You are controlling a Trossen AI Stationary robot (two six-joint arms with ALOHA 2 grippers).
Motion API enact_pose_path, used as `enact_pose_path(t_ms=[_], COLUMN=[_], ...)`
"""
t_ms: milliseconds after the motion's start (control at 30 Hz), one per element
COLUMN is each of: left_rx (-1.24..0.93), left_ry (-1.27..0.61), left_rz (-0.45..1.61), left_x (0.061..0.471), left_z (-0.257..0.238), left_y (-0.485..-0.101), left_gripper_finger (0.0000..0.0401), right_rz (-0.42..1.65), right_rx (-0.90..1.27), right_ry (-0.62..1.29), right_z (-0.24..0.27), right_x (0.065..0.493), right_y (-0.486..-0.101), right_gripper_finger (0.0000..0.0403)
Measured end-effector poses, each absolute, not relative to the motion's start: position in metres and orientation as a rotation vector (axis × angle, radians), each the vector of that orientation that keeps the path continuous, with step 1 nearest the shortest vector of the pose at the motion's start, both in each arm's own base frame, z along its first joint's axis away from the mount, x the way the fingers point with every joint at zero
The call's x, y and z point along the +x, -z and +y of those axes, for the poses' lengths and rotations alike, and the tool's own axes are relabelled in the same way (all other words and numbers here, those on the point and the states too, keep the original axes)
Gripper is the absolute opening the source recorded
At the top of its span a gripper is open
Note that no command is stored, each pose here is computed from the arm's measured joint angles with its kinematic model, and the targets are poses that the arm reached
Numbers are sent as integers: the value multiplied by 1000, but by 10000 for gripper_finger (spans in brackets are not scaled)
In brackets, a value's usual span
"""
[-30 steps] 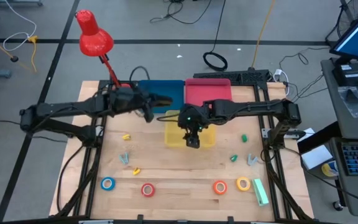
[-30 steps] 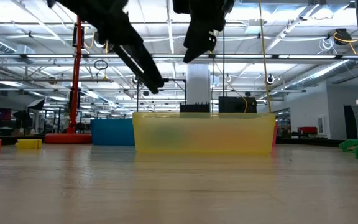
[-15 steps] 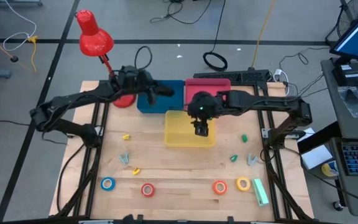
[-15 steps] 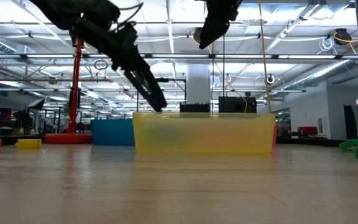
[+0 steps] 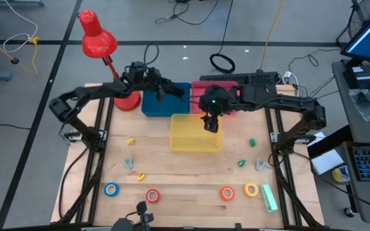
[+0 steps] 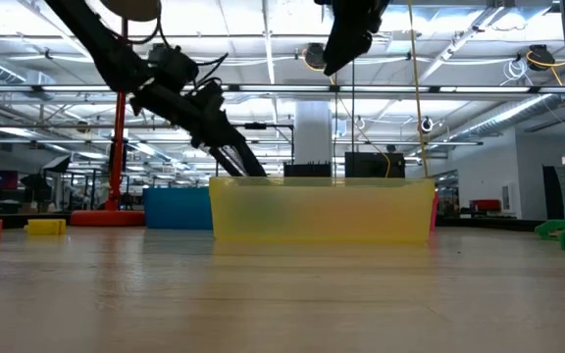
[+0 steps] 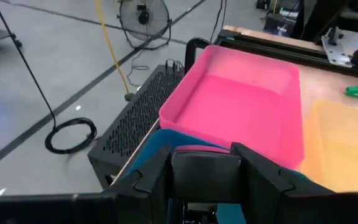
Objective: Pick and place Stapler, Stapler remover, tape
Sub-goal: Put the black stapler into the blue bin
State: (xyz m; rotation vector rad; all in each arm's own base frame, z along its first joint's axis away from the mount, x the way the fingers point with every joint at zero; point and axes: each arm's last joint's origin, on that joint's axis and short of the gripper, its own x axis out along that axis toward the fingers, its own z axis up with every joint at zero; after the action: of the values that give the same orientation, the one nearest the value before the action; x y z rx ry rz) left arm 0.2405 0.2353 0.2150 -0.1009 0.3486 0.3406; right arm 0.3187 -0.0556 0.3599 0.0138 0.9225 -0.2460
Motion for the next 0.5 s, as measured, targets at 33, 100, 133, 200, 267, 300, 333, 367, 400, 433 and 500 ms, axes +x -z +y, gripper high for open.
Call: enact_pose_path(t_ms=[33,100,133,200,267,300,333,367,400,433,500], left_rx=[-104,-122,-121,-99,-92,-86,-80,-79,-78,-74,-54], left_ry=[-339,-337,-333,-325,-316,-313,-314,-316,-316,-314,-308], left_rz=[352,378,385,384,398,399,394,394,395,396,404], left_x=[242,244,245,248,251,252,252,253,253,253,253], left_z=[237,239,239,239,239,239,240,240,240,240,240], left_y=[-211,-202,-199,-195,-190,-188,-188,-187,-187,-187,-186], left_gripper_finger=[147,147,147,147,147,147,147,147,147,147,147], right_rz=[923,922,922,922,920,919,919,919,919,919,919], right_rx=[16,19,21,24,27,29,31,33,34,36,38], right_ry=[249,255,259,265,273,277,280,284,287,290,294], right_z=[-57,-59,-60,-62,-65,-66,-67,-68,-69,-71,-72], right_x=[318,318,318,317,317,317,317,316,316,316,316], right_y=[-360,-360,-360,-360,-360,-360,-360,-360,-360,-360,-360], right_gripper_finger=[254,254,254,254,254,254,254,254,254,254,254])
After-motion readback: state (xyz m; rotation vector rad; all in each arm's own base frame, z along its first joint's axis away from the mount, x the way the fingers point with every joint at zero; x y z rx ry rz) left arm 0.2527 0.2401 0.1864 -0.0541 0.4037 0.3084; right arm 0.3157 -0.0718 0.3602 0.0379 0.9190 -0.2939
